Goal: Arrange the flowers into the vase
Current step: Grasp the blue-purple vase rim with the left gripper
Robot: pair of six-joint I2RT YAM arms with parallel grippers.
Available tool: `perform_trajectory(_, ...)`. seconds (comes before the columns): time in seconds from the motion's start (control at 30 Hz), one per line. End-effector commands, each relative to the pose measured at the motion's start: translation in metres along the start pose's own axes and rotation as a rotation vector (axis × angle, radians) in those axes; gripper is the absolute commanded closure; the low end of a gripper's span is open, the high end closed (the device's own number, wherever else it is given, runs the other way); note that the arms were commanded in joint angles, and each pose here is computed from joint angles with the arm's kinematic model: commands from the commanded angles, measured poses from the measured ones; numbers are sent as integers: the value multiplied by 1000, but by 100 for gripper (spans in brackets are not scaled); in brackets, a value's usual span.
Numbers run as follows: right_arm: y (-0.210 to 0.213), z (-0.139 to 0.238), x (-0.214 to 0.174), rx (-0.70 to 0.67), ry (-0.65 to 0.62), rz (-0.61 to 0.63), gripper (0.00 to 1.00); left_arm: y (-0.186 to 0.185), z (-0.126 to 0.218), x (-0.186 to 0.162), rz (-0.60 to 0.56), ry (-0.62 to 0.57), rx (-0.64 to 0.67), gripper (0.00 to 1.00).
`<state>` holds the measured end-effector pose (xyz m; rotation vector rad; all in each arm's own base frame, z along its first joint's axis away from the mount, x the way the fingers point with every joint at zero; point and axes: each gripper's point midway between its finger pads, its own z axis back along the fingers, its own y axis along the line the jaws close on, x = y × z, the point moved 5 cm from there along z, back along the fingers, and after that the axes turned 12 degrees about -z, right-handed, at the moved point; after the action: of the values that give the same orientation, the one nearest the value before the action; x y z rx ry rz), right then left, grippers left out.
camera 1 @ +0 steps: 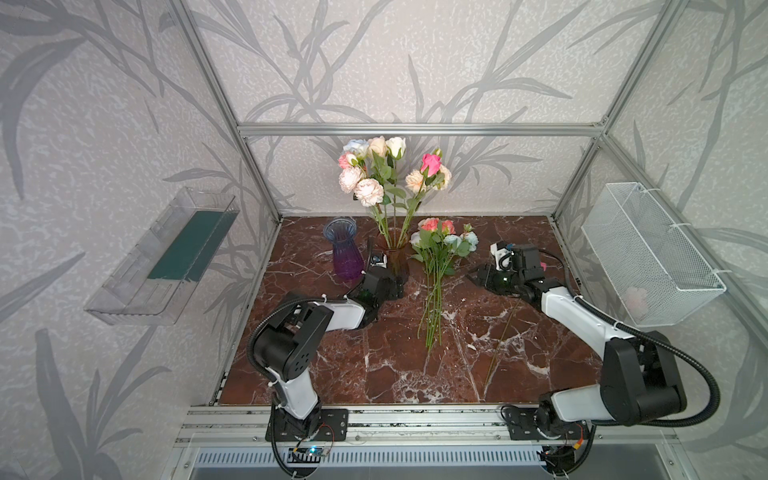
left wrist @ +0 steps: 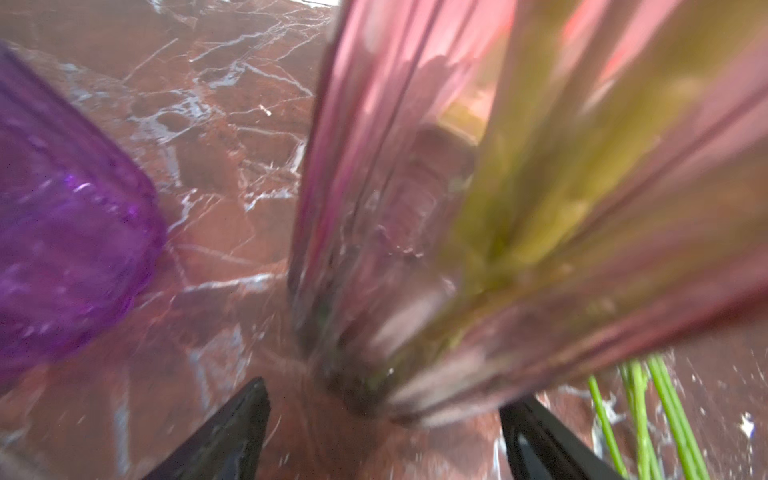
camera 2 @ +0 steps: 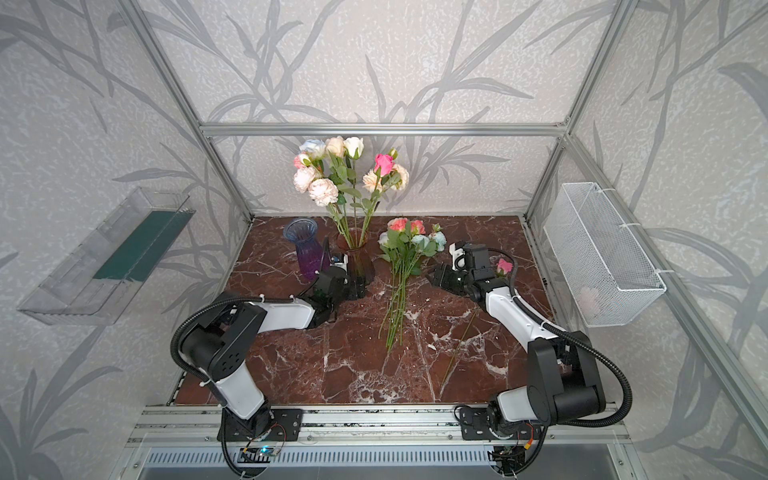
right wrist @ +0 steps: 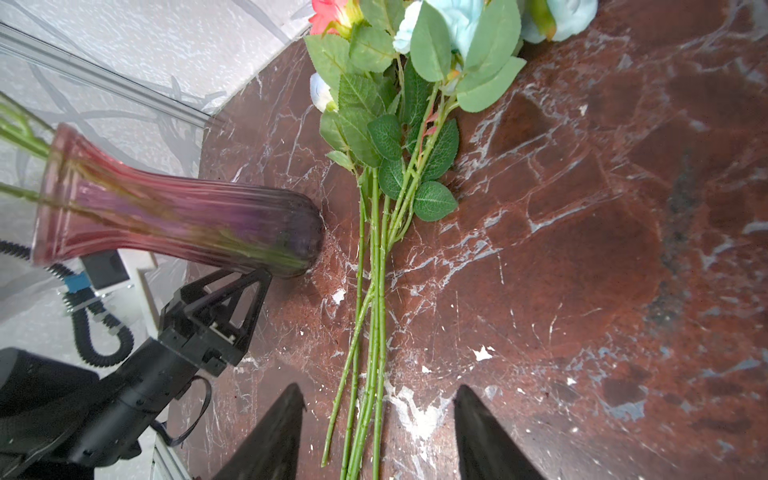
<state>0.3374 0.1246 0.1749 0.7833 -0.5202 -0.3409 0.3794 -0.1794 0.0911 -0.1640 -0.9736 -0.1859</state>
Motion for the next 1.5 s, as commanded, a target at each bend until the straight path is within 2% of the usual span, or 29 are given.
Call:
perform_trajectory(0.0,8,8,2,46,-23,15,42,7,-14,4,12,41,-2,14)
perform_trajectory(0.43,13,9,2,83,-28,9,42,7,-55,24,-37,110,-44,14)
perform_trajectory(0.63,16,14,1,92,-33,15,42,11,-46,32,-46,110,-26,14)
perform_trajectory(0.8,20,19,1,102,-42,21,42,13,2,38,10,70,-49,14)
perform_trajectory(1.0,26,30,1,115,-66,35,42,26,111,54,114,25,-33,20)
perform_trajectory(1.03,27,32,0,117,-70,39,42,32,135,60,119,19,-7,22)
perform_trajectory(1.13,29,35,-1,127,-76,40,42,62,203,81,133,20,183,24)
perform_trajectory(1.2,31,36,-1,135,-78,40,42,82,234,92,143,44,286,23)
perform_trajectory(1.3,33,37,-2,147,-78,45,42,105,244,109,189,145,310,23)
perform_trajectory(1.47,32,42,-5,131,-88,66,41,131,223,139,237,271,262,26)
